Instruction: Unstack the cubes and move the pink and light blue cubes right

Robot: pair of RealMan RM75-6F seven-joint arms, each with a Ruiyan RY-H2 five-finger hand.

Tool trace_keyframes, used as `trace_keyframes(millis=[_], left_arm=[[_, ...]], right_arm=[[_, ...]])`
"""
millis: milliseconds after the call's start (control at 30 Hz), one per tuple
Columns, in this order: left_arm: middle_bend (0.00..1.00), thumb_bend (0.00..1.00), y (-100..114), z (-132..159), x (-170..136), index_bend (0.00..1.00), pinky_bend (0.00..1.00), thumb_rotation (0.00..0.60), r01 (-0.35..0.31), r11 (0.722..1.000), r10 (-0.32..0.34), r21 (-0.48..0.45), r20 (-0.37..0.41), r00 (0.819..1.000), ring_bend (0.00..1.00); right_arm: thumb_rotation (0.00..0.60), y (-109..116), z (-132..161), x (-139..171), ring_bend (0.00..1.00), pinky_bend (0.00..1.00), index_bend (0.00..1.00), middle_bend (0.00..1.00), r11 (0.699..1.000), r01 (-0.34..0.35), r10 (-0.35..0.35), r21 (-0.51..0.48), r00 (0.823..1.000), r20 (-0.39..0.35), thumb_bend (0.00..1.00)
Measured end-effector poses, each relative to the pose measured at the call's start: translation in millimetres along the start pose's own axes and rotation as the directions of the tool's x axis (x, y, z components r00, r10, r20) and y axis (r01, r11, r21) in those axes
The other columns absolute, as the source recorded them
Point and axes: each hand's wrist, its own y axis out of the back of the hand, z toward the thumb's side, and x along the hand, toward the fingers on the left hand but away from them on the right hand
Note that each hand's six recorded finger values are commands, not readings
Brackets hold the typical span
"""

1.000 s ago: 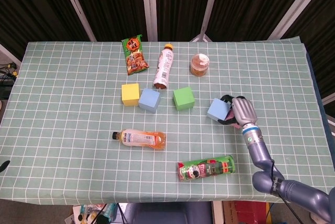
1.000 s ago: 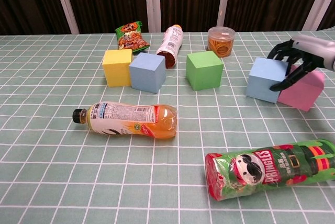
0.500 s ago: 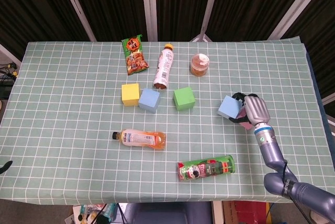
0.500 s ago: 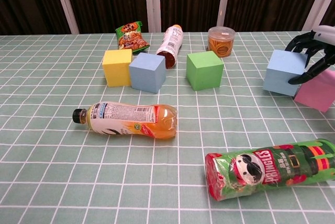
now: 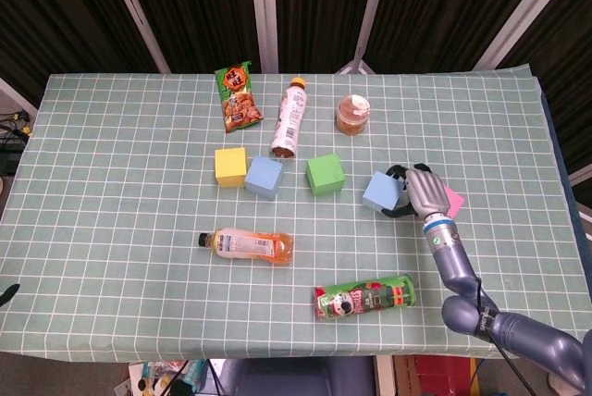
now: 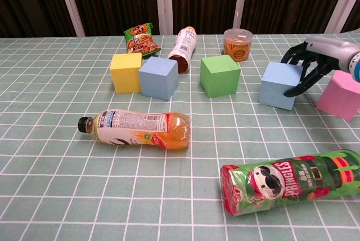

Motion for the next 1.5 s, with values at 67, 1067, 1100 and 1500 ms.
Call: trace_keyframes(millis=[67, 1067, 1100, 1500], left_arm=[[0.00, 0.15, 0, 0, 0, 0.19, 0.00, 0.600, 0.000, 1.000, 0.000, -0.001, 0.001, 1.000, 0.00], [0.00, 0.15, -1, 2, 0, 0.19, 0.00, 0.600, 0.010, 1.000, -0.010, -0.008, 0.014, 1.000, 0.00], [0.00, 0.15, -2, 3, 0, 0.19, 0.00, 0.600, 0.011, 1.000, -0.011, -0.008, 0.015, 1.000, 0.00], [0.00, 0.15, -2, 2, 3, 0.19, 0.00, 0.600, 0.002, 1.000, -0.002, -0.004, 0.031, 1.000, 0.00]], right_arm=[[0.600, 1, 4, 1, 0.07, 0.00, 0.08, 0.02, 1.000, -0.011, 0.011, 0.009, 1.000, -0.002, 0.16], [0.600, 81, -105, 149, 0.13, 0.00, 0.00, 0.00, 0.952, 0.304, -0.305, 0.030, 0.951, 0.045, 0.13], [0.600, 79, -107, 158, 0.13, 0.00, 0.00, 0.00, 0.948, 0.315, -0.317, 0.049, 0.948, 0.033, 0.13], [0.600, 50, -99, 229, 0.13, 0.00, 0.00, 0.00, 0.912, 0.303, -0.281, 0.275, 0.952, -0.118, 0.13]])
